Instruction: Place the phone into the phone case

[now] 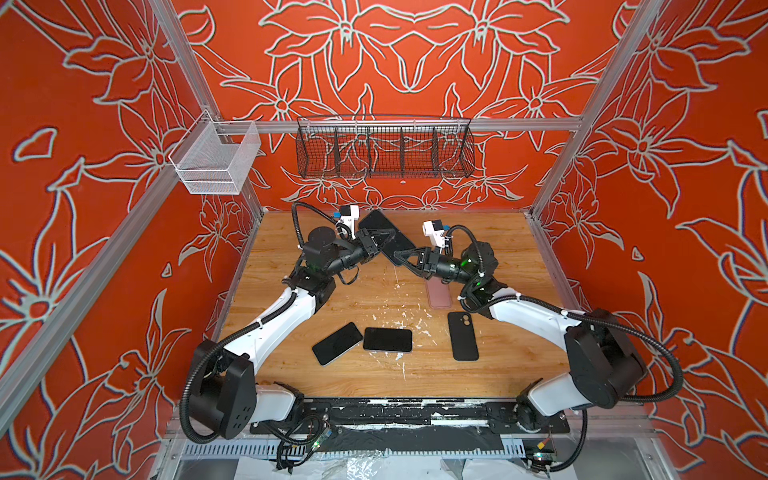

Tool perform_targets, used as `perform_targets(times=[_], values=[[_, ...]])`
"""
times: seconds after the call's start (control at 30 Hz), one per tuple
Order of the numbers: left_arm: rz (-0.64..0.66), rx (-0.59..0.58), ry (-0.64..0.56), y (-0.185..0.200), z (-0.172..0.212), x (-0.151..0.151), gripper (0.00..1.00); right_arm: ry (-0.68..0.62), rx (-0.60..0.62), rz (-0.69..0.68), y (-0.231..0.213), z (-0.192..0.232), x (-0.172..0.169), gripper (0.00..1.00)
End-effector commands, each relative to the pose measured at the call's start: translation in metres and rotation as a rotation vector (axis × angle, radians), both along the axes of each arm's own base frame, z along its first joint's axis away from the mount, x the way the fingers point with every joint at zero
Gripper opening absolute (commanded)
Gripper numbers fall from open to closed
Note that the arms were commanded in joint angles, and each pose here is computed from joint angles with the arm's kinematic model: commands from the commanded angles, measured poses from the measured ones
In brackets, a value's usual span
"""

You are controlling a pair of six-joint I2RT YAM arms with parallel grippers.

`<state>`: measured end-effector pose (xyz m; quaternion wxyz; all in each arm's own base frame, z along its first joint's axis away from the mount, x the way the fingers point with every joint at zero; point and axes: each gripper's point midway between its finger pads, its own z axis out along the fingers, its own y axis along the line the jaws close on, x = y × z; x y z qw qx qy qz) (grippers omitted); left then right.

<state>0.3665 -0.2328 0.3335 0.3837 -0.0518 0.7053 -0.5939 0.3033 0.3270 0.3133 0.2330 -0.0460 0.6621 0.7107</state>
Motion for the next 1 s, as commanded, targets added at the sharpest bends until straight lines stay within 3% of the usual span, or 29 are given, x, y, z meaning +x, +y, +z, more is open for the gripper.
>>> perform_targets(times=[0.0,0.1,0.23,0.5,0.73,0.77,0.87,0.97], values=[[0.004,0.051,-0.131,0.004,0.023,-0.016,0.39,0.047,-0.077,-0.101,-0.008,-0.020,0.018,0.00],[0.031,0.047,-0.121,0.017,0.020,-0.018,0.47,0.033,-0.127,-0.108,-0.014,-0.023,0.018,0.00],[0.065,0.022,-0.110,0.026,0.019,-0.019,0.47,0.028,-0.163,-0.114,-0.016,-0.028,0.015,0.00],[0.130,-0.061,-0.108,0.034,0.018,-0.012,0.21,0.074,-0.067,-0.079,-0.002,-0.036,0.021,0.00],[0.181,-0.043,-0.116,0.042,0.017,-0.012,0.08,0.080,-0.060,-0.070,0.002,-0.043,0.024,0.00],[0.184,-0.034,-0.114,0.043,0.015,-0.012,0.06,0.075,-0.068,-0.072,0.001,-0.043,0.024,0.04],[0.190,-0.002,-0.120,0.044,0.015,-0.013,0.01,0.061,-0.109,-0.088,-0.002,-0.048,0.025,0.30],[0.182,0.052,-0.127,0.044,0.014,-0.015,0.00,0.037,-0.160,-0.112,-0.008,-0.050,0.026,0.45]])
